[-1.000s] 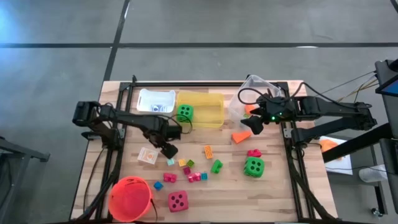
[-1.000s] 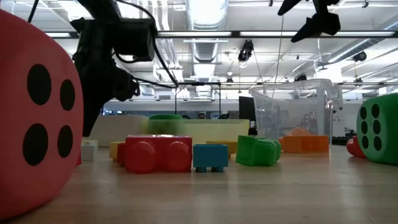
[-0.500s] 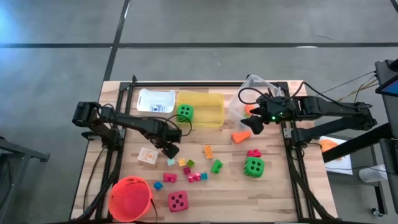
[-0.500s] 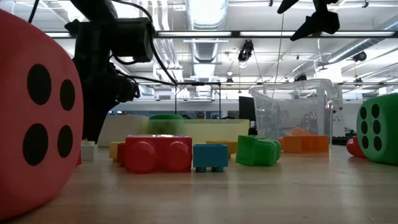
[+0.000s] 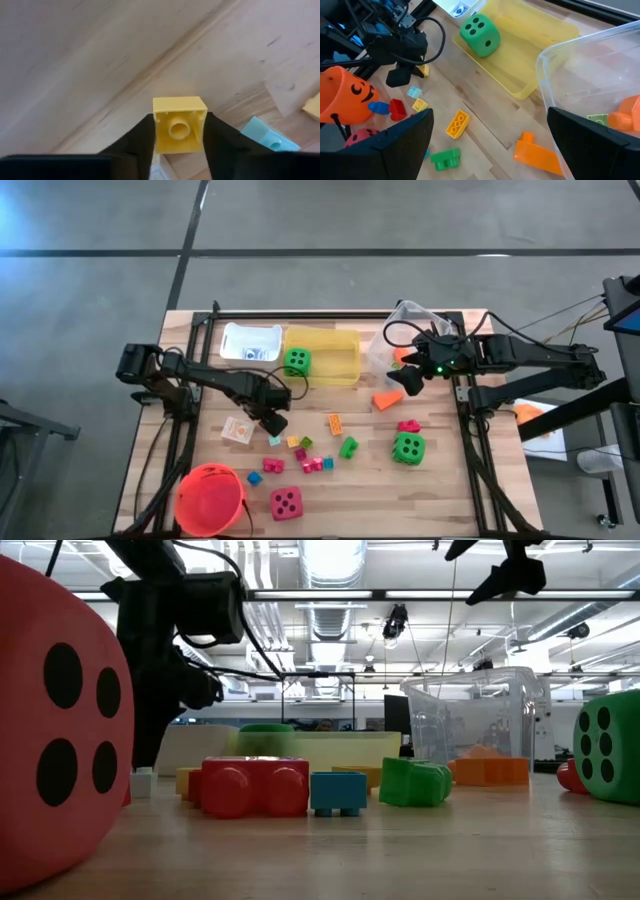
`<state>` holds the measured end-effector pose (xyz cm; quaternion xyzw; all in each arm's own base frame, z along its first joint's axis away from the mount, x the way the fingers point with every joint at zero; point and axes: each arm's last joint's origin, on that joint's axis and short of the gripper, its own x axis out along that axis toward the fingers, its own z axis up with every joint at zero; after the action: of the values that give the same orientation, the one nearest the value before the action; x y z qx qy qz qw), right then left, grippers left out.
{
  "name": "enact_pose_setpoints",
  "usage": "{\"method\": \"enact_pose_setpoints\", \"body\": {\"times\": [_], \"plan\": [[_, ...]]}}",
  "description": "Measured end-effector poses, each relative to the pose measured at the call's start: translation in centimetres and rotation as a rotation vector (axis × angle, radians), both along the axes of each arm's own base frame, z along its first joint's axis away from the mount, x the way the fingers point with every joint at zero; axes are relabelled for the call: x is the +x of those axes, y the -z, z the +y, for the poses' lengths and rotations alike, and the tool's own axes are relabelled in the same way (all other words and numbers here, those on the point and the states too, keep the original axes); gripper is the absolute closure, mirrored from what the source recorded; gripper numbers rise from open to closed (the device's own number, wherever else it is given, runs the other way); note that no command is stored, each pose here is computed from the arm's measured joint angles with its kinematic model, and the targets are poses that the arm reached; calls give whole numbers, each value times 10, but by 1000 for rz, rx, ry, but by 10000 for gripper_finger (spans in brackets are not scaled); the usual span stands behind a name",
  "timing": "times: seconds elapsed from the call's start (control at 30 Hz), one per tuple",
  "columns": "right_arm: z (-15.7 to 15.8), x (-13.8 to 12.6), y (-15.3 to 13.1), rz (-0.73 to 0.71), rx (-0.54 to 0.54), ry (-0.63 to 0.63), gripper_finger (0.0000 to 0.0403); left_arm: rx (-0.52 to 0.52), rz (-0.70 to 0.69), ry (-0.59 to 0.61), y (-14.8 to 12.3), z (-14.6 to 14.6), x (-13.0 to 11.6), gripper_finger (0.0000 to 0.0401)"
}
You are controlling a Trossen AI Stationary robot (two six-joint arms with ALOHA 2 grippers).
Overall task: Pick & Place Toys
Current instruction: Put the top yellow game piece into the transparent bin
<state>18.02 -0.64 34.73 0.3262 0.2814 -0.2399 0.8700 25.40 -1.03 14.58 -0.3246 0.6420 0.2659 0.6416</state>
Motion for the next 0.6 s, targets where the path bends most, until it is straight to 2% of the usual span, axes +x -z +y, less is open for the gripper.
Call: {"method": "enact_pose_setpoints", "body": {"times": [0.07, 0.2, 0.37, 0.5, 0.6], "plan": [[0, 0, 0, -6, 2, 1, 17, -1, -4, 16, 0, 0, 0, 305], [0, 2, -2, -30, 3, 0, 17, -12, -8, 29, 0, 0, 1, 306], [1, 4, -5, -60, -15, -50, 17, -79, -41, 35, -5, -2, 5, 306], [7, 10, -11, -123, -88, -175, 17, -114, -178, 44, -30, -4, 15, 306], [17, 15, -21, -219, -198, -288, 17, -121, -383, 47, -62, -3, 26, 305]]}}
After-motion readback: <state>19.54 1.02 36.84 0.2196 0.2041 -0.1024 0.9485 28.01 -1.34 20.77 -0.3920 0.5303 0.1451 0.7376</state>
